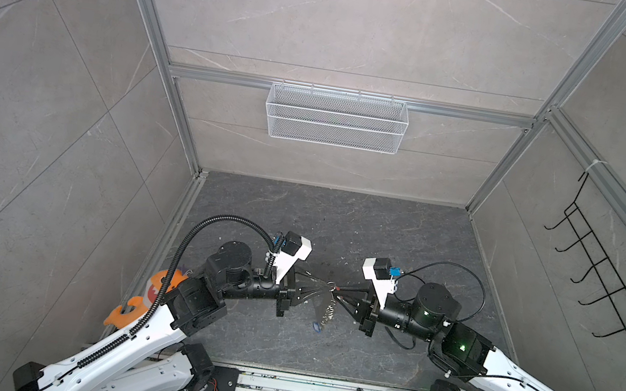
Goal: Remove the keys from the keyring
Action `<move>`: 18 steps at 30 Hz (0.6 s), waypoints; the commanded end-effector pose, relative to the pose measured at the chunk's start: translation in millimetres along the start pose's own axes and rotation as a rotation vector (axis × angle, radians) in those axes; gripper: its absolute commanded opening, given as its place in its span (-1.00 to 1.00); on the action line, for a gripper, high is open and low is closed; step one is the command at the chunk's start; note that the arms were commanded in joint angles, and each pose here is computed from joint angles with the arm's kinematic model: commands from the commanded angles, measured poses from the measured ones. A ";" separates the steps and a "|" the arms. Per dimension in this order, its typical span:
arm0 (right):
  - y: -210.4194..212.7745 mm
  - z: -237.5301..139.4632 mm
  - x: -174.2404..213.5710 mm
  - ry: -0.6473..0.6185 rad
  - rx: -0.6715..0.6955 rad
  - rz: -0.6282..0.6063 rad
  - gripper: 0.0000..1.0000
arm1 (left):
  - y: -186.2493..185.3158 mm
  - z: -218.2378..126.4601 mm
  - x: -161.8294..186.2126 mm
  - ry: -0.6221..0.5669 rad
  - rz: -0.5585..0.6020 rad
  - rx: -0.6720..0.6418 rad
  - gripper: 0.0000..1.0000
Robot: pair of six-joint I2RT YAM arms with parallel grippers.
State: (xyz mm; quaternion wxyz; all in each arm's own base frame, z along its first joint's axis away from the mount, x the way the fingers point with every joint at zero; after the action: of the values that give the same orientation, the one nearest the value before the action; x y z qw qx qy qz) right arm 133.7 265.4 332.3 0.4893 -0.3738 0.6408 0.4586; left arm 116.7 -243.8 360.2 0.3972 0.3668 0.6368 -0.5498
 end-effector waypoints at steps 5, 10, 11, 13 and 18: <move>0.6 -10.4 -8.5 0.008 0.036 -0.040 -0.99 | -17.4 -9.2 -20.0 -0.044 0.078 0.034 -1.00; 1.4 -13.0 -13.0 0.008 0.043 -0.059 -1.00 | -19.6 -9.6 -17.6 -0.028 0.077 0.049 -1.00; 1.9 -13.6 -14.9 0.005 0.043 -0.063 -1.00 | -19.7 -9.6 -16.9 -0.024 0.076 0.051 -1.00; 3.9 -14.4 -18.3 0.003 0.036 -0.073 -1.00 | -20.5 -10.3 -16.7 -0.024 0.078 0.053 -1.00; 7.1 -15.0 -23.7 0.014 0.022 -0.098 -1.00 | -21.6 -10.9 -15.3 -0.020 0.083 0.060 -1.00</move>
State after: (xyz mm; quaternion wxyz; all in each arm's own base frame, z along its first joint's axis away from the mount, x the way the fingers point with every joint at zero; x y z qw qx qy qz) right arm 131.3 256.4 345.2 0.4991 -0.3905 0.6429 0.4302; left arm 113.4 -241.6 353.6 0.3852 0.3757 0.6455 -0.5420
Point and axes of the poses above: each gripper's point midway between its finger pads, its own z axis out along the fingers, its own y axis along the line the jaws close on, x = y × z, the point moved 4 cm from there along -z, back along the fingers, and after that the axes turned 3 degrees about -z, right-handed, at the moved point
